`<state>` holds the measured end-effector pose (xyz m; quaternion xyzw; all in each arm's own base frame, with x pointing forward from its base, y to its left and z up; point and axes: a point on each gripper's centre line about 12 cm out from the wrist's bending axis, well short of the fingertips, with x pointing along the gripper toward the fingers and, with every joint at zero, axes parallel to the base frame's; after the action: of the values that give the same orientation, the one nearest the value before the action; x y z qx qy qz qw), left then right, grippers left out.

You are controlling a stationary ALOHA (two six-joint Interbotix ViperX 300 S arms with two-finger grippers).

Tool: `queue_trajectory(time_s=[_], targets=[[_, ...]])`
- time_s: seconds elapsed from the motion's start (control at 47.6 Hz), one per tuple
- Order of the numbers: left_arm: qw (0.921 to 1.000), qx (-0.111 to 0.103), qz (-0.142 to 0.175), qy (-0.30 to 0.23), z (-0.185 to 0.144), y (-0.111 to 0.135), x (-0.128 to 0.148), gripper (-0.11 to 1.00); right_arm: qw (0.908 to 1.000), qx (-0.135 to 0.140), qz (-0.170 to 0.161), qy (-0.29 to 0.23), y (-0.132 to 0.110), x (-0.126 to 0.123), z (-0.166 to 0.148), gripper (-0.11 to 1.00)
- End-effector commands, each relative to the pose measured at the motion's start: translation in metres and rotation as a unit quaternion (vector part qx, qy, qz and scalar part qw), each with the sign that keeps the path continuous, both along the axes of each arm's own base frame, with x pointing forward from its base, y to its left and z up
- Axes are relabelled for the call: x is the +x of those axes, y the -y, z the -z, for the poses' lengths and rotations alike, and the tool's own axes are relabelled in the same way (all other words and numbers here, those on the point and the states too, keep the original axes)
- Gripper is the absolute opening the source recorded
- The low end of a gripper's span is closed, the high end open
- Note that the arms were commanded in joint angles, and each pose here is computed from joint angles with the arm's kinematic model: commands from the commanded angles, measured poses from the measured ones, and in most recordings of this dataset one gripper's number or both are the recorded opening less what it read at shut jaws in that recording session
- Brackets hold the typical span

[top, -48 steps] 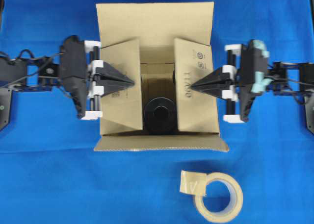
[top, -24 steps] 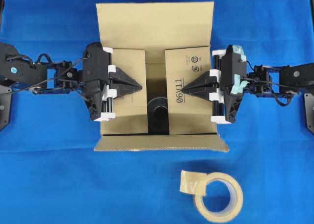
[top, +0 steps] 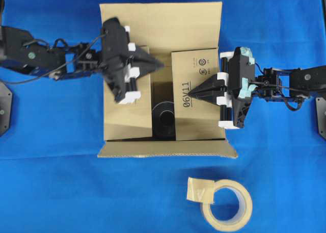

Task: Close the cardboard box.
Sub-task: 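Press the side flaps down flat over the spools with both grippers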

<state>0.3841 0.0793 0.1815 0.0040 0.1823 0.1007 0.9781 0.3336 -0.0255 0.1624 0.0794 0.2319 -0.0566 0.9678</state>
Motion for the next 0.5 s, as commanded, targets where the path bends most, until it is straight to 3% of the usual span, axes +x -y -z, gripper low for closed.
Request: queue_trajectory(time_s=[0.0, 0.189, 0.483], targets=[[0.9996, 0.012, -0.011, 0.024, -0.016, -0.013, 0.009, 0.00, 0.9998, 0.000, 0.000, 0.020, 0.000, 0.004, -0.012, 0.00], [0.9989, 0.029, -0.022, 0.029, -0.020, -0.029, 0.020, 0.00, 0.9998, 0.000, 0.000, 0.019, 0.000, 0.004, -0.011, 0.00], [0.9993, 0.027, -0.022, 0.015, -0.003, -0.035, 0.038, 0.00, 0.9998, 0.000, -0.001, 0.019, -0.001, 0.005, -0.012, 0.00]])
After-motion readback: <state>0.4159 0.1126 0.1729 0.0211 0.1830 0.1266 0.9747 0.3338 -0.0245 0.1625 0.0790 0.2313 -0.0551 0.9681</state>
